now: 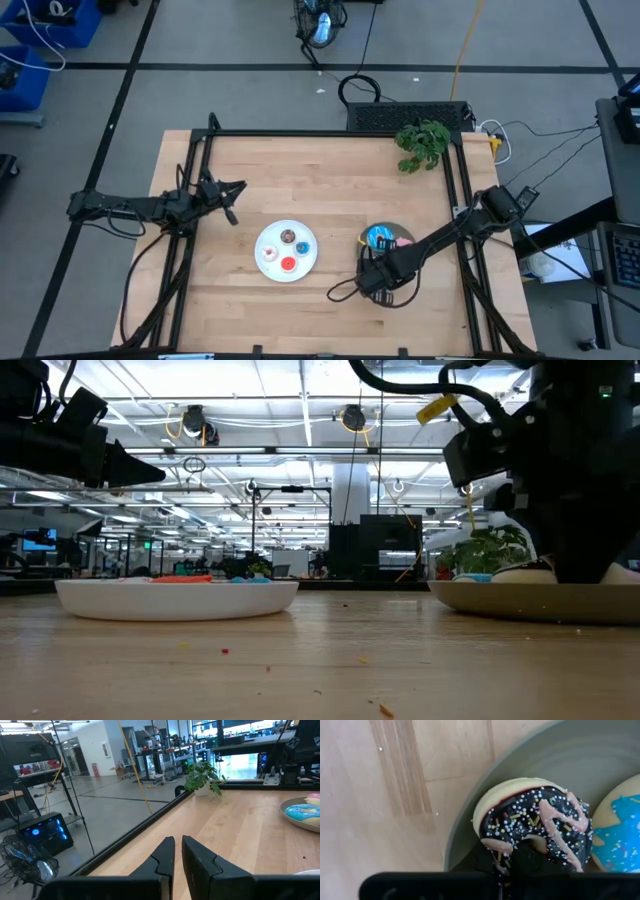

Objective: Pick & Place donuts
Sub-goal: Put the large black donut on the gray plate, then return to Home Position

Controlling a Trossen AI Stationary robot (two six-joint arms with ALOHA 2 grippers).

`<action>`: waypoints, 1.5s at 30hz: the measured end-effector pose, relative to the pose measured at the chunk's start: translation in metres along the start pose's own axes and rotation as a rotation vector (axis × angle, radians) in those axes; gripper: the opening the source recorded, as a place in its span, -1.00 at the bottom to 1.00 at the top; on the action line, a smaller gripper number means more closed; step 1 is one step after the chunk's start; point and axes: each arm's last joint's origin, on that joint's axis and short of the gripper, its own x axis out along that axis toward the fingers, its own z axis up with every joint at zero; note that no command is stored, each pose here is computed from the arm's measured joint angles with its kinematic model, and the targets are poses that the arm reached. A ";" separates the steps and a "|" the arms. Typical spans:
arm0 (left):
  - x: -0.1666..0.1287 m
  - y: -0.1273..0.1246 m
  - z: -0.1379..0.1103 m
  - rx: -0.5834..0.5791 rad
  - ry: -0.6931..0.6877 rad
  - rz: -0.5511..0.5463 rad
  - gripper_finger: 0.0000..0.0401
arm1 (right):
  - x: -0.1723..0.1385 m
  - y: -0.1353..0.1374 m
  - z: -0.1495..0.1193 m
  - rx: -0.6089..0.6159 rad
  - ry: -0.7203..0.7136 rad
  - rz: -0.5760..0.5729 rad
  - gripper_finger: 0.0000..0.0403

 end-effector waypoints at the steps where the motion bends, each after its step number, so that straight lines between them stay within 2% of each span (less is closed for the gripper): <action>1: 0.000 0.000 0.000 0.000 0.000 0.000 -0.79 | 0.000 0.000 0.000 -0.002 0.009 0.015 -0.90; 7: 0.000 0.000 0.000 0.000 0.000 0.000 -0.79 | 0.000 0.001 -0.001 -0.007 0.029 0.044 -0.68; 18: 0.000 0.000 0.000 0.000 0.000 0.000 -0.79 | -0.004 -0.005 0.003 0.027 0.050 0.090 -0.10; 24: 0.000 0.000 0.000 0.000 0.000 0.000 -0.79 | -0.013 -0.008 0.003 0.054 0.051 0.152 0.09; 31: 0.000 0.000 0.000 0.000 0.000 0.000 -0.79 | -0.042 -0.016 0.000 0.062 -0.030 0.210 0.15; 39: 0.000 0.000 0.000 0.003 0.000 0.000 -0.79 | -0.113 -0.038 -0.020 0.061 -0.260 0.343 0.06; 45: 0.000 0.000 0.000 0.006 0.002 0.000 -0.79 | -0.156 -0.059 -0.043 0.133 -0.511 0.283 -0.04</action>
